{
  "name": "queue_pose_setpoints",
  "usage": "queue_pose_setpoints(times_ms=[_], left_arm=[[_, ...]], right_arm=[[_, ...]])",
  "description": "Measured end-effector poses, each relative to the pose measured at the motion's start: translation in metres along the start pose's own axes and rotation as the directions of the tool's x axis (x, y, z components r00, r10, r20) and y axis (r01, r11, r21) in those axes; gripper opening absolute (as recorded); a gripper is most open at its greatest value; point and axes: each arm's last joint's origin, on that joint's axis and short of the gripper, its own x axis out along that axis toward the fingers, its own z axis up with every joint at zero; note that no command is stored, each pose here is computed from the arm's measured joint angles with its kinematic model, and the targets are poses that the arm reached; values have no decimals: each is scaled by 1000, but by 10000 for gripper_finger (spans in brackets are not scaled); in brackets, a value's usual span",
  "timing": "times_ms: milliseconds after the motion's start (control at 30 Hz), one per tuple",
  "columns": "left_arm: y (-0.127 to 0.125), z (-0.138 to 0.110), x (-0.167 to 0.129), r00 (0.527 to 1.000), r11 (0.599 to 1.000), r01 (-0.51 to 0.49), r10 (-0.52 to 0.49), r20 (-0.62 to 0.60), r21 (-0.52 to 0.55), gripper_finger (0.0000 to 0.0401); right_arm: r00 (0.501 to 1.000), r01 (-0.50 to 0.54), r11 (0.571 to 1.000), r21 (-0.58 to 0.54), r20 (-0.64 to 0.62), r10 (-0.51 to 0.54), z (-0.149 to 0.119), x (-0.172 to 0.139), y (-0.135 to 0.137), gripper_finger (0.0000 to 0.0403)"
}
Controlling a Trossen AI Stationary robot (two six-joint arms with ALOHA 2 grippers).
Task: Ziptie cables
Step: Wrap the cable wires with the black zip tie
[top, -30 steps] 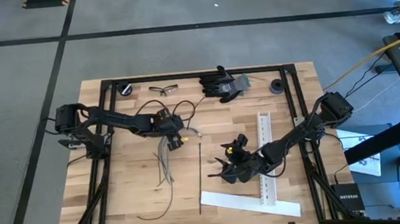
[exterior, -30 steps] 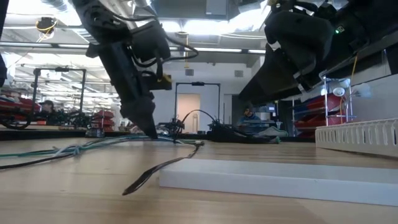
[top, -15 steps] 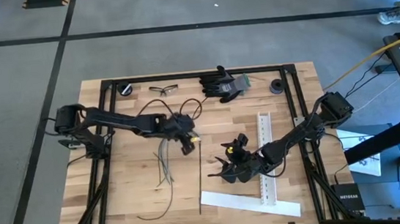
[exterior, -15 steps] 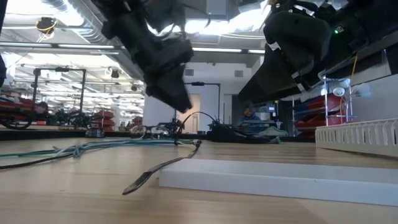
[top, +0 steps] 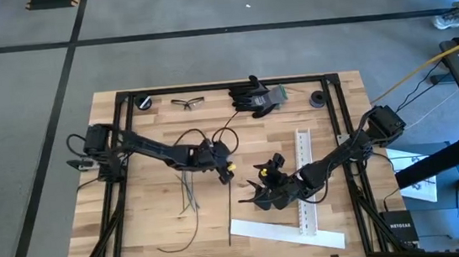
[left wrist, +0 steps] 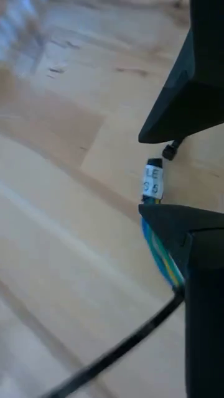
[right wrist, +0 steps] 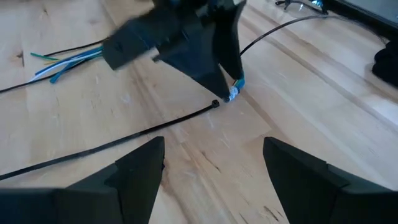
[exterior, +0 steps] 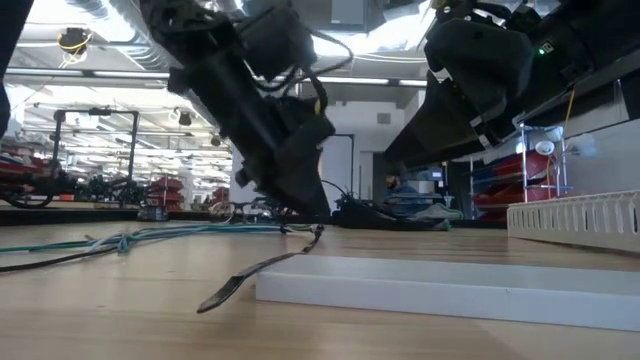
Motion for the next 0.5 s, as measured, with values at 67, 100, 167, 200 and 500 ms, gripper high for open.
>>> queue_pose_setpoints(times_ms=[67, 100, 167, 200, 500], left_arm=[[1, -6, 10, 1000, 1000, -5, 5, -18, -5, 151], [1, -8, 13, 1000, 1000, -2, 2, -23, -7, 151], [-1, -9, 16, 999, 1000, 26, -26, -30, -10, 151], [-3, -10, 16, 999, 1000, 28, -29, -31, -7, 151], [-4, -12, 16, 998, 999, 34, -33, -44, 16, 148]], right_arm=[[1000, -1, 1000, 1, 0, 1, 0, 0, 0, 260], [1000, 0, 1000, 1, -1, 0, 0, 0, 0, 260], [1000, 0, 1000, 2, -1, 0, 0, 0, 0, 260], [1000, 0, 1000, 2, 0, 0, 0, 0, 0, 260], [1000, 5, 1000, -14, -26, -5, -8, 6, 2, 260]])
